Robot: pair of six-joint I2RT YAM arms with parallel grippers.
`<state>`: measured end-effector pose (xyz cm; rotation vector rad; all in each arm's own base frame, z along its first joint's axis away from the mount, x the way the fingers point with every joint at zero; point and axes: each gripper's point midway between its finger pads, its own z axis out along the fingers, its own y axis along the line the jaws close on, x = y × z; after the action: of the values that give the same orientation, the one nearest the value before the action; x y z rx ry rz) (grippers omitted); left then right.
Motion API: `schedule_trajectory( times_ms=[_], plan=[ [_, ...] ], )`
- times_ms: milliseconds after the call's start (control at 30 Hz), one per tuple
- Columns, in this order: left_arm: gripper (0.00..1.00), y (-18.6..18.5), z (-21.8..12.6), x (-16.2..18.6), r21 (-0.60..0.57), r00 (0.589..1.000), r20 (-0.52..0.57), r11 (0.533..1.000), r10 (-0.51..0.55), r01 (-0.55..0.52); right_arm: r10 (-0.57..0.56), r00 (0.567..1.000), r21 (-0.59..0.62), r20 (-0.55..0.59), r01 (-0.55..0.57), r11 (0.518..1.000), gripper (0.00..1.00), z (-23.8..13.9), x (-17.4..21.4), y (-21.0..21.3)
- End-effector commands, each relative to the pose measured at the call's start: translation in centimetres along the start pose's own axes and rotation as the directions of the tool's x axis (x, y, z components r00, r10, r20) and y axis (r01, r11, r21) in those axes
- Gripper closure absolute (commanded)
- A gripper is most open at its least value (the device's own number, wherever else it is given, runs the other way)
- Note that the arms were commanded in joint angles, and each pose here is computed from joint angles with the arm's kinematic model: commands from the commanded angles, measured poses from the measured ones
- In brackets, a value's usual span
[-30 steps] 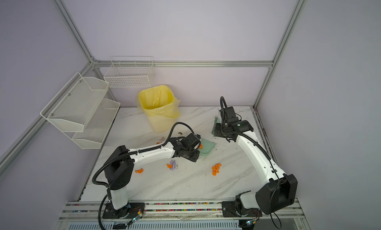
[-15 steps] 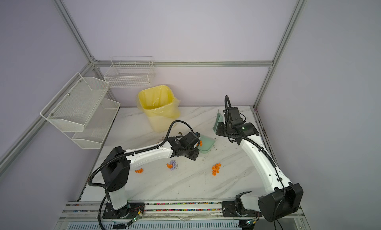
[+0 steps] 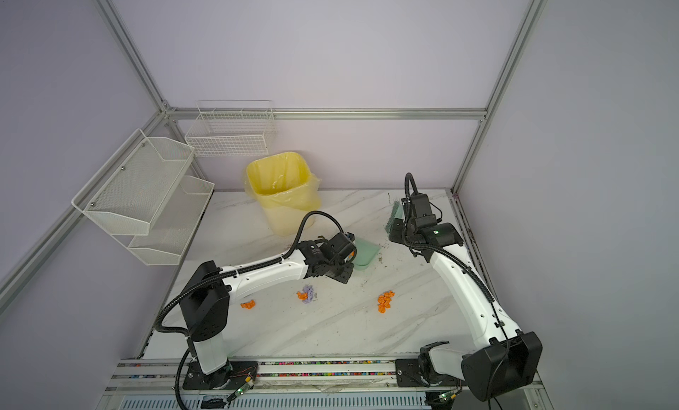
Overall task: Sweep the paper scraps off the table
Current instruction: 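Lift the scrap-filled dustpan with the left gripper and carry it toward the yellow bin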
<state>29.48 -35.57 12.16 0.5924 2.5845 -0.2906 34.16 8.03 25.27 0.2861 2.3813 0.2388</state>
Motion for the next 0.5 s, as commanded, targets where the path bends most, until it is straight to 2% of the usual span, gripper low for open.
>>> schedule_trajectory(
  times_ms=[0,200,467],
  plan=[
    [1.00,-0.4,-5.4,-5.1,0.026,0.987,0.158,1.000,-0.012,0.008,0.034,0.996,0.003,0.084,-0.035,0.999,1.00,-1.1,-1.5,-0.5],
    [1.00,-0.1,-7.7,-6.8,0.023,0.974,0.226,1.000,-0.011,0.006,0.040,0.996,0.009,0.080,-0.041,0.999,1.00,-0.8,-1.2,-1.0],
    [1.00,0.2,-9.1,-8.0,0.042,0.966,0.257,0.999,-0.017,0.006,0.043,0.996,0.008,0.072,-0.043,0.999,1.00,-0.6,-0.8,-1.3]
  ],
)
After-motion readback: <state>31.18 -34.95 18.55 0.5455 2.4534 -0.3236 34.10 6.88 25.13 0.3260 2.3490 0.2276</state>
